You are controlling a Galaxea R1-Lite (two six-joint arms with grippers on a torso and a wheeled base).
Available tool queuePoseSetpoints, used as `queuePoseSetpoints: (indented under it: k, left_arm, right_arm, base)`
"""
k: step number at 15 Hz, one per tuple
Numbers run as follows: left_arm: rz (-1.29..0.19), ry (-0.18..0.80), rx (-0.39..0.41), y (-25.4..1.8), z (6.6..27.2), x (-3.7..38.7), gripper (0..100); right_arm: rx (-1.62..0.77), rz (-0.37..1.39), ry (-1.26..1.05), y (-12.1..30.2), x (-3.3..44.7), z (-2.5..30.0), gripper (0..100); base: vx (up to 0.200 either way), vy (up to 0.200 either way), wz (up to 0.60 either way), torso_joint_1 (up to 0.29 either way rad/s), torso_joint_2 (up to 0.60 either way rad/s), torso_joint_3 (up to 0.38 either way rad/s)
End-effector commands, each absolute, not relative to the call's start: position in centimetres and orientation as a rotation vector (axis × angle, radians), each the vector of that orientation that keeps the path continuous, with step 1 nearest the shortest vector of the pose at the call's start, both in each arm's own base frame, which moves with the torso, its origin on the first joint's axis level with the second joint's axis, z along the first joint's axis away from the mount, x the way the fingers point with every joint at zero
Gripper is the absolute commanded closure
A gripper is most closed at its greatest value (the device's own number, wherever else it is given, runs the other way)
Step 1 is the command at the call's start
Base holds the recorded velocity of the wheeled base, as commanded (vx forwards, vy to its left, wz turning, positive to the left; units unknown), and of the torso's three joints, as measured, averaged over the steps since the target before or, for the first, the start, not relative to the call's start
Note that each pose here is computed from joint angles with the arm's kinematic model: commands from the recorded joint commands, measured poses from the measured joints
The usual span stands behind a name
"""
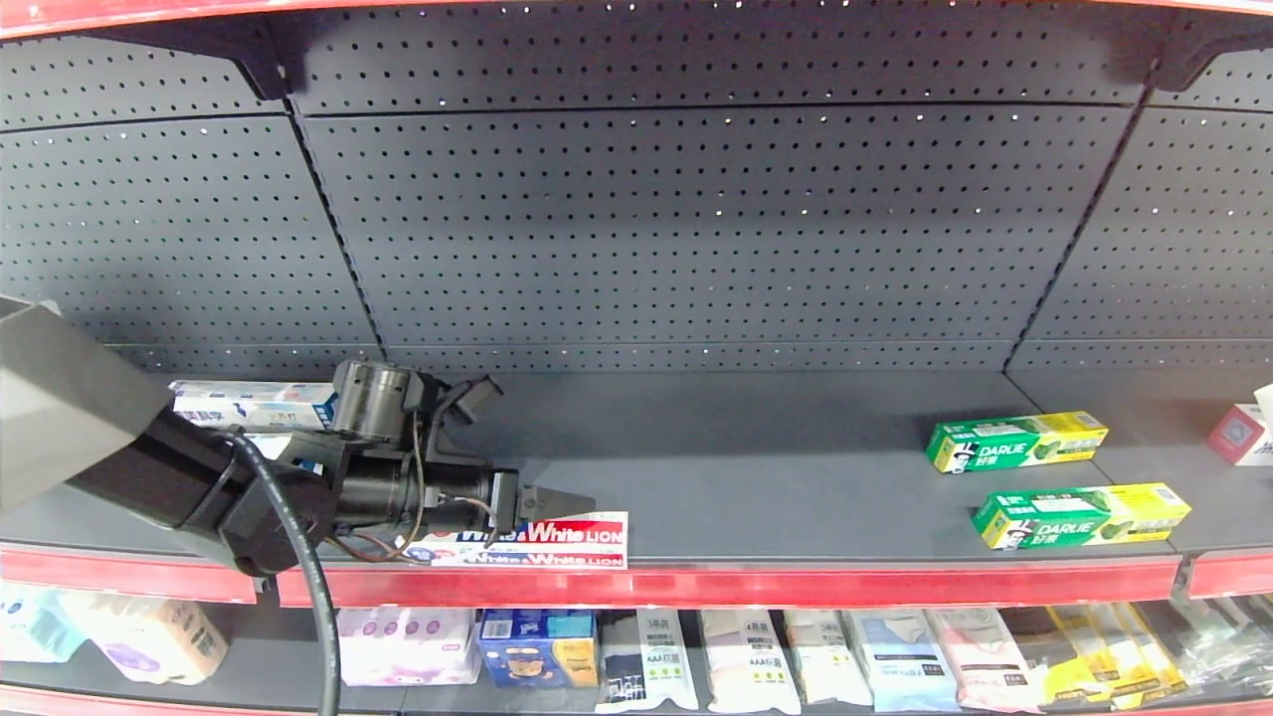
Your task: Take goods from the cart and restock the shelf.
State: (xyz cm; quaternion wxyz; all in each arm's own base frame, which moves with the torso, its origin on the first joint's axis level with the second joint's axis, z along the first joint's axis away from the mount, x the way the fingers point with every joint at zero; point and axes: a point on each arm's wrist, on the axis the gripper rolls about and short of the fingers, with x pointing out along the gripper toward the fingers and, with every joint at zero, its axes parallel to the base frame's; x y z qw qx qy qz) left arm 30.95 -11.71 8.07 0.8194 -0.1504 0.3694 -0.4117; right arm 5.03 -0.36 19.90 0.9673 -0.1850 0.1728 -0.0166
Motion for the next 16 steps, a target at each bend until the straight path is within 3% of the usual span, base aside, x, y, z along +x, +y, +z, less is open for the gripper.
queuePoseSetpoints:
  k: [1,16]
  left_arm:
    - [-0.879,0.785,-0.319,-11.8,8.2,30.9,0]
    - [-0.831,0.715,-0.315,-10.7,9.4,32.3,0]
  right_arm:
    - [-0.374,-0.032,0.35,-0.4,5.1,19.9,100]
    - [-0.373,-0.031,0.359,-0.4,5.2,19.8,100]
  base:
    - [0.0,0.0,0.0,0.0,0.0,0.0]
    - [0.0,0.0,0.0,0.0,0.0,0.0]
